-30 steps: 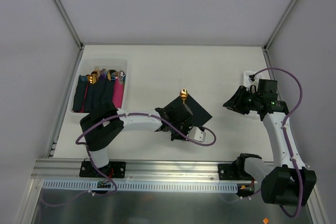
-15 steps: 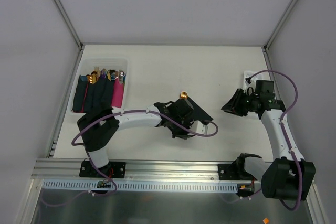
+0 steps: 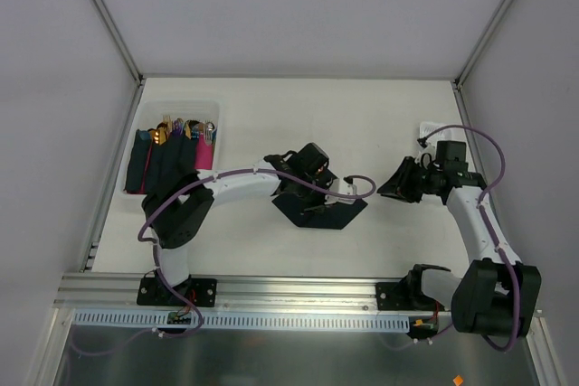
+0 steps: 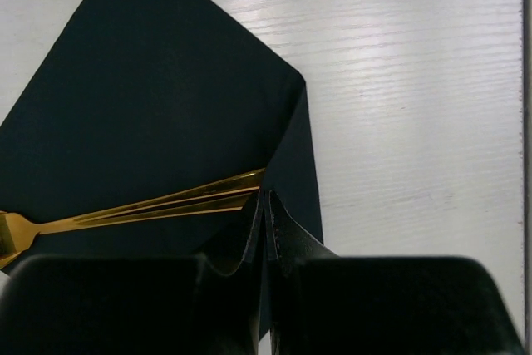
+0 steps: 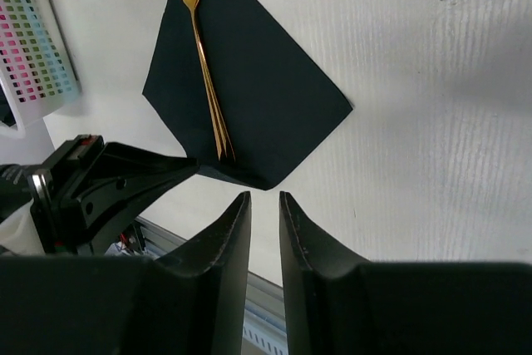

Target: Place the utensils on the paper napkin and roll it up

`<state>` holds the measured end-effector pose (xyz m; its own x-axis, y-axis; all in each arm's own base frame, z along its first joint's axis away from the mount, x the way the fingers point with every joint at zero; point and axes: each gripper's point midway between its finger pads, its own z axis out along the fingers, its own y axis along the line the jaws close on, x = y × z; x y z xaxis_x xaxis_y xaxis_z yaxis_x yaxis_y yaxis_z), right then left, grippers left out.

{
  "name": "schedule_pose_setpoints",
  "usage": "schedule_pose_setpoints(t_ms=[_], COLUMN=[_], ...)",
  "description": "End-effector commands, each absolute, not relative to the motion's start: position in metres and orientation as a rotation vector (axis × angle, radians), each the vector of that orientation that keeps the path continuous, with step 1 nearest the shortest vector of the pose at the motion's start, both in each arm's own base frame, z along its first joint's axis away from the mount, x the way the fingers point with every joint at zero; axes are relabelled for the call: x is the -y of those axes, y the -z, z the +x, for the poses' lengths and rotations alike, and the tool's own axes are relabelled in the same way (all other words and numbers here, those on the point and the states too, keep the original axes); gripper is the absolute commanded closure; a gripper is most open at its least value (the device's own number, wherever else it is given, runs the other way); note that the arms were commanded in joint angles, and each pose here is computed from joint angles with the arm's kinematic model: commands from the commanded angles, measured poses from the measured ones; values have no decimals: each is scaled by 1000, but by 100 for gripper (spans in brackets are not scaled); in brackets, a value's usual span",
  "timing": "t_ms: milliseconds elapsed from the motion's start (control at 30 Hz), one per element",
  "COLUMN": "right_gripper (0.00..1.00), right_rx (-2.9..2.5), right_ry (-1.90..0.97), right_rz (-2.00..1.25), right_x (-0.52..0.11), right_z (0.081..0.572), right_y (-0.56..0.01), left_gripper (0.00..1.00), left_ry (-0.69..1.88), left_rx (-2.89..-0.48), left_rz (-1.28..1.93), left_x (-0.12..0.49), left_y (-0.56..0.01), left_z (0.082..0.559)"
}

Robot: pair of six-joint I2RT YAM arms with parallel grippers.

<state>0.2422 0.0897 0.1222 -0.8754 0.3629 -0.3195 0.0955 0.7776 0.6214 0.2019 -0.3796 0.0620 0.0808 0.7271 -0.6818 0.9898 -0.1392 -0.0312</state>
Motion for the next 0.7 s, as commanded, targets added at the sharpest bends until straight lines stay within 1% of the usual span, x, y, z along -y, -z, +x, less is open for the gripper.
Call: schedule_pose_setpoints(t_ms=[0, 267, 300, 667], right_gripper=[78, 84, 86, 92], right_rx=[-2527, -2552, -2553, -2568], right_ry=[-930, -999, -1015, -1163], right_rz=[330, 331, 328, 304], right_x=[-99, -115, -119, -162], right_z=[242, 234, 233, 226], right_y=[-121, -109, -108, -95], left_gripper=[100, 100, 100, 100], left_ry=[819, 832, 832, 819], left_rx=[-1650, -1686, -1694, -1727], left_rz=[1918, 1879, 1879, 1859], left_x=[387, 385, 384, 382], left_y=[-68, -63, -60, -53], left_z=[215, 235, 236, 249])
